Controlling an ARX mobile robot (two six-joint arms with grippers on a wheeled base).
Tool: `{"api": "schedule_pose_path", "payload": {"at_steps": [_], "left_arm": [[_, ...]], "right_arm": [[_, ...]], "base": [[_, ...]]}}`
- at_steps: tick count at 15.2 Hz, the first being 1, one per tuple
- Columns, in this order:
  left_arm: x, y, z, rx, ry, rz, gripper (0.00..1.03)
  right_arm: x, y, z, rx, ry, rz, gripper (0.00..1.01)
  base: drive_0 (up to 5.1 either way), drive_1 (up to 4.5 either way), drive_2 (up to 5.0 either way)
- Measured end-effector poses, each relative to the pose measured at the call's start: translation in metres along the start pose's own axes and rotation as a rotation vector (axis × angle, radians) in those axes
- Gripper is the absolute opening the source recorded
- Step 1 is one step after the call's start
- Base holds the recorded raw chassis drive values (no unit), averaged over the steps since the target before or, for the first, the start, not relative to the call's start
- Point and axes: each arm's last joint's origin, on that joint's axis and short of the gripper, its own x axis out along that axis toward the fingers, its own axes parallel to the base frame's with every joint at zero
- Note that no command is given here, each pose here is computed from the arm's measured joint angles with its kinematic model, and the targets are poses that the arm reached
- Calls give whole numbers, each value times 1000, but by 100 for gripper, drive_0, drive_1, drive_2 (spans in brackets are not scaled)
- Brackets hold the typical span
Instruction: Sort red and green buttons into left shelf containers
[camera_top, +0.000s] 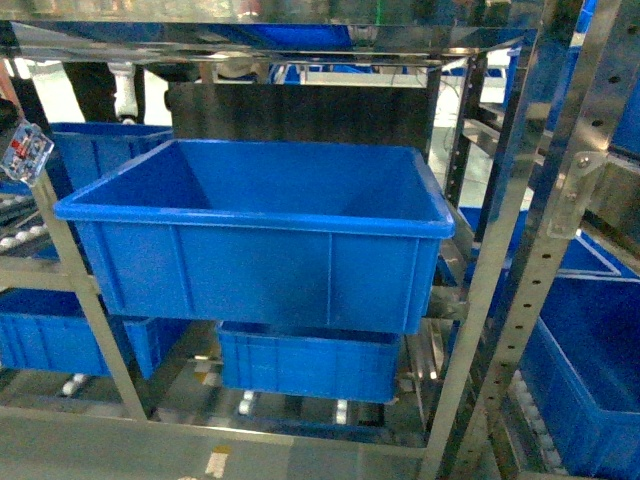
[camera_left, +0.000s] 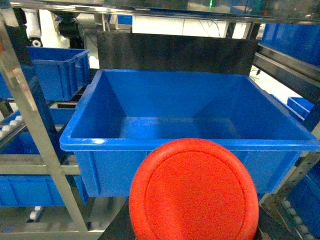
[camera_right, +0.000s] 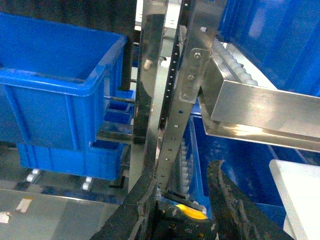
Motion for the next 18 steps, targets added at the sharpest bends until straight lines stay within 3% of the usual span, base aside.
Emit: {"api": "schedule_pose_path", "payload": {"at_steps": [18], "left_arm": [[0,0,-1,0,10,5,24]], "right_arm": [[0,0,0,0,-1,0,28]], "base": [[-258,492,-234]]}}
